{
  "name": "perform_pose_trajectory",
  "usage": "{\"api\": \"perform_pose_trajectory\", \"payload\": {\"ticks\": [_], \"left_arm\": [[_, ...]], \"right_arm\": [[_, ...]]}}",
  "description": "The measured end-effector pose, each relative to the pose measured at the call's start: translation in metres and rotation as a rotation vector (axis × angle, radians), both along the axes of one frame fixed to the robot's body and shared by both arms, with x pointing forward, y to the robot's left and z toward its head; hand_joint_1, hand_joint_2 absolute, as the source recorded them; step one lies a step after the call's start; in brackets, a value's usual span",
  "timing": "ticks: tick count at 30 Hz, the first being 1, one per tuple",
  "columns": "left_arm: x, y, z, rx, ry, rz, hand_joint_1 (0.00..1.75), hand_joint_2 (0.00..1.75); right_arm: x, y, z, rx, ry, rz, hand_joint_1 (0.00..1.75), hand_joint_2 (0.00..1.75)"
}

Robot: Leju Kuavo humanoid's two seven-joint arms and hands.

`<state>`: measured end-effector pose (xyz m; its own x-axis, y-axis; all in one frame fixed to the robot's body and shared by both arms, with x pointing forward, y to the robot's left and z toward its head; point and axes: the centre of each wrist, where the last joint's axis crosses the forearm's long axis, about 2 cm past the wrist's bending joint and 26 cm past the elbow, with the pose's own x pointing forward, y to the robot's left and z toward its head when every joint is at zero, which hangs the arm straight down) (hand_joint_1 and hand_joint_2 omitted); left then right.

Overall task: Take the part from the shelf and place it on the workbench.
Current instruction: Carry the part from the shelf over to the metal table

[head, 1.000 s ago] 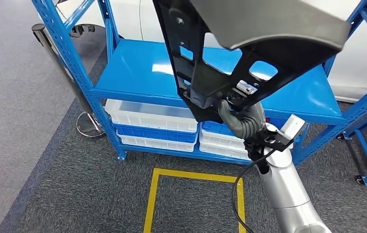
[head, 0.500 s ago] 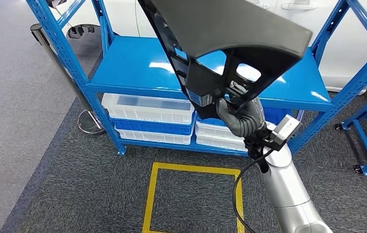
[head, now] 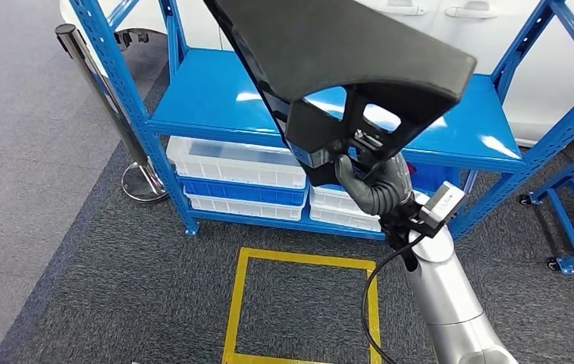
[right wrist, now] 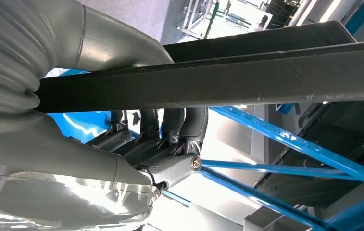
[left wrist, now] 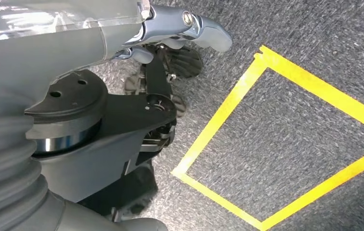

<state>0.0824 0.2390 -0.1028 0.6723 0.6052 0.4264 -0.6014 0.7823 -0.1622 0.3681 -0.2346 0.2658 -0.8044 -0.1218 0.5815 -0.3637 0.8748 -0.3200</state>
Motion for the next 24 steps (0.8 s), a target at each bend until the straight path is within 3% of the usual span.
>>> {"api": "perform_pose_trajectory", "payload": {"ticks": [24], "left_arm": [[-0.0042, 0.0011, -0.0009, 0.008, 0.003, 0.001, 0.00, 1.75]], "right_arm": [[-0.0045, 0.0013, -0.0071, -0.010, 0.005, 0.005, 1.75, 1.75]]}}
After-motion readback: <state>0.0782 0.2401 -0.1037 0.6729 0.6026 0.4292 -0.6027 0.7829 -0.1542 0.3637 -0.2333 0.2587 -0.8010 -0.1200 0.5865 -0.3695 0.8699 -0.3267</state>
